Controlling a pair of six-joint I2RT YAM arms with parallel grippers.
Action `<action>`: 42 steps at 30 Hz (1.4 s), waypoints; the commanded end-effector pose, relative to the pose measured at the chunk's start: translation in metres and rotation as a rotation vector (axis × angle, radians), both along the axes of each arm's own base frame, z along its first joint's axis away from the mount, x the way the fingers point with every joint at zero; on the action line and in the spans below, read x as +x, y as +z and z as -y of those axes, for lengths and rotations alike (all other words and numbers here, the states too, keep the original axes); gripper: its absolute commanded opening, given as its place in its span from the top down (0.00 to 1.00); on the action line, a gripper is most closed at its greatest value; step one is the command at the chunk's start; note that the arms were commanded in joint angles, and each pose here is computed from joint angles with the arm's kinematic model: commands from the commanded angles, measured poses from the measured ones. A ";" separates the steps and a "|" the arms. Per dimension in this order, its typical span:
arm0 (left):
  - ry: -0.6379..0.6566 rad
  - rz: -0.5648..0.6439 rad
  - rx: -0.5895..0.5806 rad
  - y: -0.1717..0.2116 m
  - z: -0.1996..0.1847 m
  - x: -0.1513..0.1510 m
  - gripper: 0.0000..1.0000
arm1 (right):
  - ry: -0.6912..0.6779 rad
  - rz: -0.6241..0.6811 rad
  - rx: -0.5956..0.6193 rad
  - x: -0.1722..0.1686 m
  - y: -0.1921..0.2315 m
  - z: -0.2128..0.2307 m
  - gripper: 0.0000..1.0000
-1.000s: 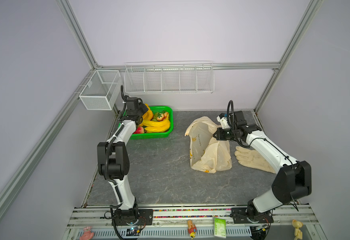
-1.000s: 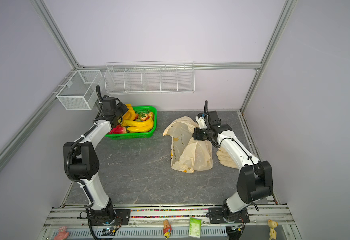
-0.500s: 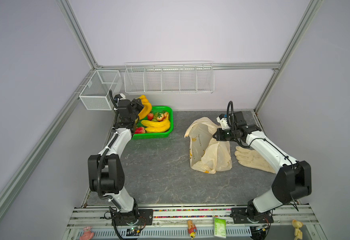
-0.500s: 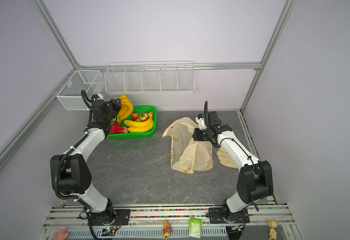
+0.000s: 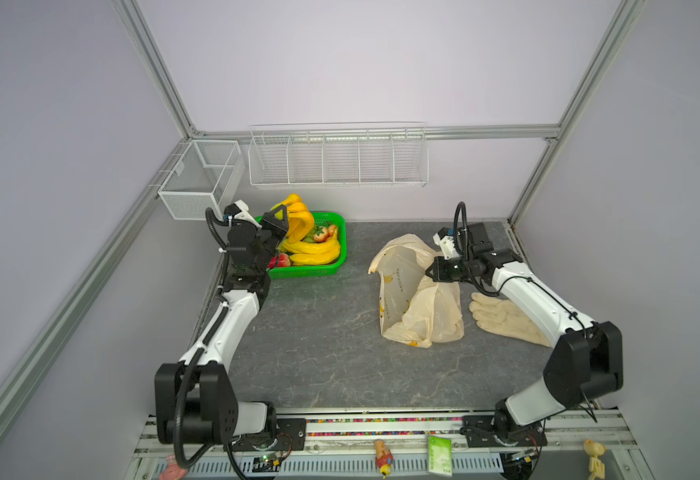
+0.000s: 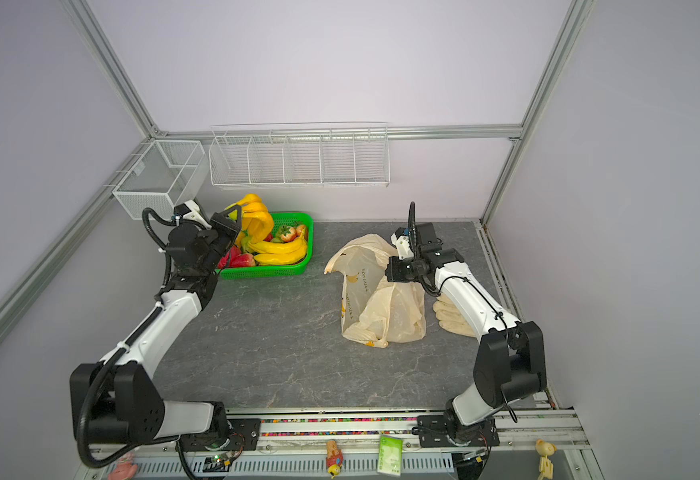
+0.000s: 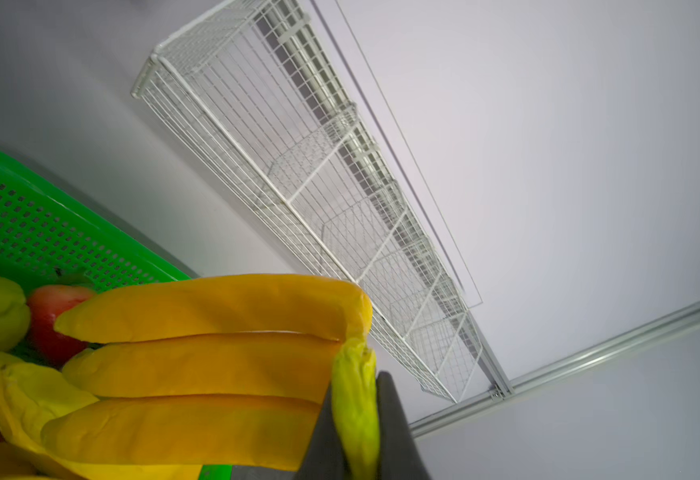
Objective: Place the fake fruits into the plastic bag and tie a complex knot
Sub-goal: 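Carry the bananas with the left gripper into the bag and release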
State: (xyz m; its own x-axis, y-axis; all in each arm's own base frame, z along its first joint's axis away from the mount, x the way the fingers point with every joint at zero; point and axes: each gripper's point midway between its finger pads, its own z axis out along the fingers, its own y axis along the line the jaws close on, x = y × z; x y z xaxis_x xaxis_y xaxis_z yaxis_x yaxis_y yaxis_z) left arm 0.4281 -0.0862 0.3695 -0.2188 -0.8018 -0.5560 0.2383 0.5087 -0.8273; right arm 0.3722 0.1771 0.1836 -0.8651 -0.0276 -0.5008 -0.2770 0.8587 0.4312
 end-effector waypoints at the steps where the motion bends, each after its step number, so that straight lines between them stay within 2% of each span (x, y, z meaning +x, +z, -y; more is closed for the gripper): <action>1: -0.087 0.072 0.124 0.020 0.032 -0.058 1.00 | 0.008 0.021 0.014 -0.002 0.008 -0.001 0.94; 4: -0.160 -0.018 0.280 -0.016 0.055 -0.101 1.00 | 0.010 0.021 -0.001 -0.001 0.008 0.001 0.94; 10: -0.441 -0.175 0.405 -0.101 0.092 -0.170 1.00 | 0.050 -0.013 -0.016 -0.001 0.006 -0.002 0.94; 12: -0.524 -0.207 0.483 -0.123 0.105 -0.190 1.00 | 0.072 -0.028 -0.023 -0.002 0.005 -0.003 0.94; 16: -0.679 -0.168 0.650 -0.135 0.135 -0.225 1.00 | 0.107 -0.053 -0.057 -0.004 0.002 -0.006 0.93; 19: -0.854 -0.107 0.734 -0.141 0.169 -0.247 1.00 | 0.129 -0.053 -0.100 -0.006 0.001 -0.007 0.93; 23: -1.020 0.034 0.820 -0.130 0.210 -0.268 1.00 | 0.153 -0.044 -0.106 -0.012 0.005 -0.012 0.93; 26: -1.101 0.149 0.811 -0.113 0.233 -0.272 1.00 | 0.181 -0.034 -0.105 -0.019 0.008 -0.016 0.93; 30: -1.088 0.284 0.824 -0.092 0.249 -0.263 1.00 | 0.209 -0.024 -0.096 -0.028 0.010 -0.020 0.94; 35: -0.958 0.338 0.848 -0.080 0.258 -0.234 1.00 | 0.231 -0.018 -0.080 -0.039 0.014 -0.020 0.93; 42: -1.042 0.447 0.821 -0.079 0.281 -0.221 1.00 | 0.287 0.001 0.002 -0.053 0.032 -0.031 0.93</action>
State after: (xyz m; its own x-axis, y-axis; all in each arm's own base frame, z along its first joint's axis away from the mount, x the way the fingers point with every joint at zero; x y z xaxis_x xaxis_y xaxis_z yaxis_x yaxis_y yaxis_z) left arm 0.1991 -0.3554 0.2622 -0.2926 0.2693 -0.9175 0.9279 0.3120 -0.2043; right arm 0.3368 0.1999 0.2069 -0.8370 -0.2363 -0.4936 -0.4568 0.7984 0.3924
